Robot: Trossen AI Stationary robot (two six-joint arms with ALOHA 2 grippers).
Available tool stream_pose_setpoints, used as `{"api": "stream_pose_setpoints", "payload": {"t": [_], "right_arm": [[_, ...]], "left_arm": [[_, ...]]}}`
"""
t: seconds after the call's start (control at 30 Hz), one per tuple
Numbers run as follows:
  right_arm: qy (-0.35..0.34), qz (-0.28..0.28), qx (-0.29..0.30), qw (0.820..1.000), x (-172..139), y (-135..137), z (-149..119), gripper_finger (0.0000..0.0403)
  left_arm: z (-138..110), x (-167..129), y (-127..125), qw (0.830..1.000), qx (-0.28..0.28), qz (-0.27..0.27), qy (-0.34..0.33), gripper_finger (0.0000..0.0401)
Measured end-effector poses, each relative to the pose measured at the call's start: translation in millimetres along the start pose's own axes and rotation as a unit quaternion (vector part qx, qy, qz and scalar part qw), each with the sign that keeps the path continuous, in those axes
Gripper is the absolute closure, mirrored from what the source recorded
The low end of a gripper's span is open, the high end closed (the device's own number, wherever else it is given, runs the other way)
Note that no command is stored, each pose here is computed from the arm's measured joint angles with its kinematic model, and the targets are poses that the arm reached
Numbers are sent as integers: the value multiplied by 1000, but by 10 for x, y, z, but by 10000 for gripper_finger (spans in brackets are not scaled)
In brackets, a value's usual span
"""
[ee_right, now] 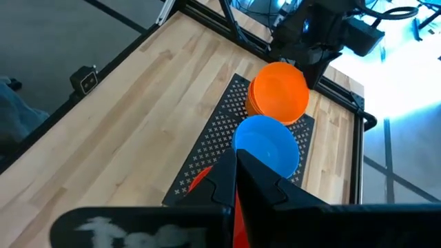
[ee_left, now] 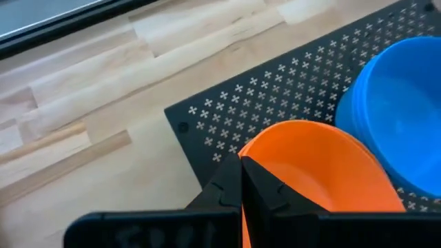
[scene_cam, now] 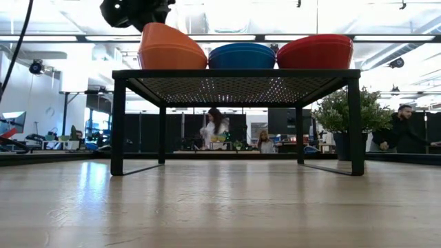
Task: Pick & Place Mini bowls
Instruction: Stack the orange bowl on top of the orange bowls on the shelf
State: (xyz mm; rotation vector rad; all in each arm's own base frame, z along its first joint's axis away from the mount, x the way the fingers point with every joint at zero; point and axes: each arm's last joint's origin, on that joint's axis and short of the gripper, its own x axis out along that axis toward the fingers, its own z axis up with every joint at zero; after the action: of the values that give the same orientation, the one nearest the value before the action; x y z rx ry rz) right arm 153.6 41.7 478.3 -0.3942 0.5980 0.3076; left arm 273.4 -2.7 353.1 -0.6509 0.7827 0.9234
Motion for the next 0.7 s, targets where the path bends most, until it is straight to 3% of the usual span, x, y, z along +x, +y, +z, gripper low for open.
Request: {"api": "stream_pose_setpoints", "payload": {"t": [0.23,0.4,0.7], "right_arm": [[0,0,-8,1000,0,0,0,394],[0,0,-8,1000,0,-1,1,394],[0,0,-7,1000,0,0,1,394]], "left_arm": [[92,-277,-36,998,-6,-61,-16,401],[-35,-417,-157,990,31,-135,40,401],[-280,-506,-163,991,21,-112,68,401]]}}
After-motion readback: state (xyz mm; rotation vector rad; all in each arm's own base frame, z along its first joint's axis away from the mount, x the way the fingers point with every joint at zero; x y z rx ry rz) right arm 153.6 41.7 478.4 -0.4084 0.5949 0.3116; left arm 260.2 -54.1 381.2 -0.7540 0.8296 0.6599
